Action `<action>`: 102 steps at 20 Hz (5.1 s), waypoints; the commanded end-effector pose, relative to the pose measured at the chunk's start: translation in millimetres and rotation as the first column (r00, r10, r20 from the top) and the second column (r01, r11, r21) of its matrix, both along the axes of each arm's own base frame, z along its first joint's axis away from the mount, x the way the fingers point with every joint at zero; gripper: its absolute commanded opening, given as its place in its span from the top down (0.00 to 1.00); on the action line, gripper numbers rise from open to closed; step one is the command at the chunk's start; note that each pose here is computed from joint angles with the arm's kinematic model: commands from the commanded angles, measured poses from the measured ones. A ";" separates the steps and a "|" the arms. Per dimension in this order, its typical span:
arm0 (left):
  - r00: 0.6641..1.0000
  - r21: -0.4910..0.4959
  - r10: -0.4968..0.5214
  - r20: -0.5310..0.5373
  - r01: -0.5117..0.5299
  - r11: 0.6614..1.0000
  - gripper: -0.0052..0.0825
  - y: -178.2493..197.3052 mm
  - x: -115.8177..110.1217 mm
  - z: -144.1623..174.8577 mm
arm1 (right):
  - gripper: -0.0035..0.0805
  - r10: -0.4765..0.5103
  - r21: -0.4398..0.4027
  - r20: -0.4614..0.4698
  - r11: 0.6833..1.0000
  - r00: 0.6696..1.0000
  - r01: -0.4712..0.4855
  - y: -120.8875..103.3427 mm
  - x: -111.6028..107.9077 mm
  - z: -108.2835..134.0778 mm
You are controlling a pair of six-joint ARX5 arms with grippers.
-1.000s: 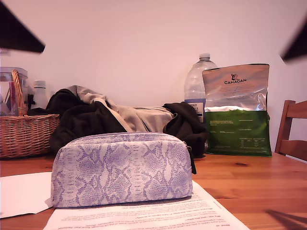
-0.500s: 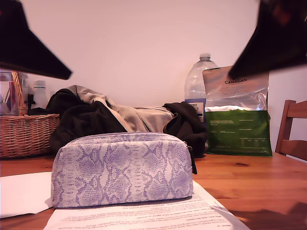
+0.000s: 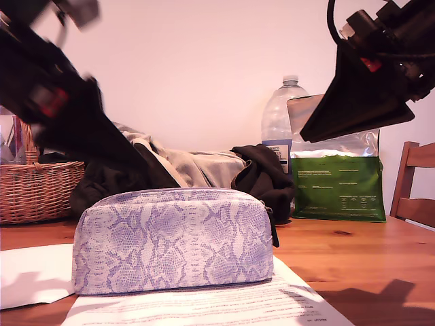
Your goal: Open the zipper in the zip bag in front of you
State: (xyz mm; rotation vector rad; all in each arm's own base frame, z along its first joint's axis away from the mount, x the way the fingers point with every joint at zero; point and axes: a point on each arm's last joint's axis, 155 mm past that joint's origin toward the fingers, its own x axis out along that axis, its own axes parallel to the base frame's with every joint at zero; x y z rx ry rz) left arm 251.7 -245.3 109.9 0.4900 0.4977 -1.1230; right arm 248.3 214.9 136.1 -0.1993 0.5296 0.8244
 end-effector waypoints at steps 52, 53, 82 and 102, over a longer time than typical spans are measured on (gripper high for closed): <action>0.998 0.081 -0.014 -0.065 0.019 0.997 0.96 -12.3 23.6 -40.9 | 0.82 0.112 -0.206 0.115 0.975 0.987 -0.087 22.1 70.4 -92.9; 0.998 0.081 -0.014 -0.065 0.019 0.997 0.96 -12.3 23.6 -40.9 | 0.86 0.122 -0.200 0.116 0.975 0.986 -0.097 24.6 69.0 -91.9; 0.995 0.119 0.004 -0.096 0.007 0.993 0.96 -5.4 19.6 -49.3 | 0.97 0.112 -0.366 0.350 0.930 0.930 0.026 25.7 78.2 -38.4; 0.993 0.119 0.000 -0.121 0.014 0.993 0.96 -9.3 12.6 -51.2 | 0.97 0.201 -0.360 0.442 0.932 0.874 -0.033 87.5 53.6 3.1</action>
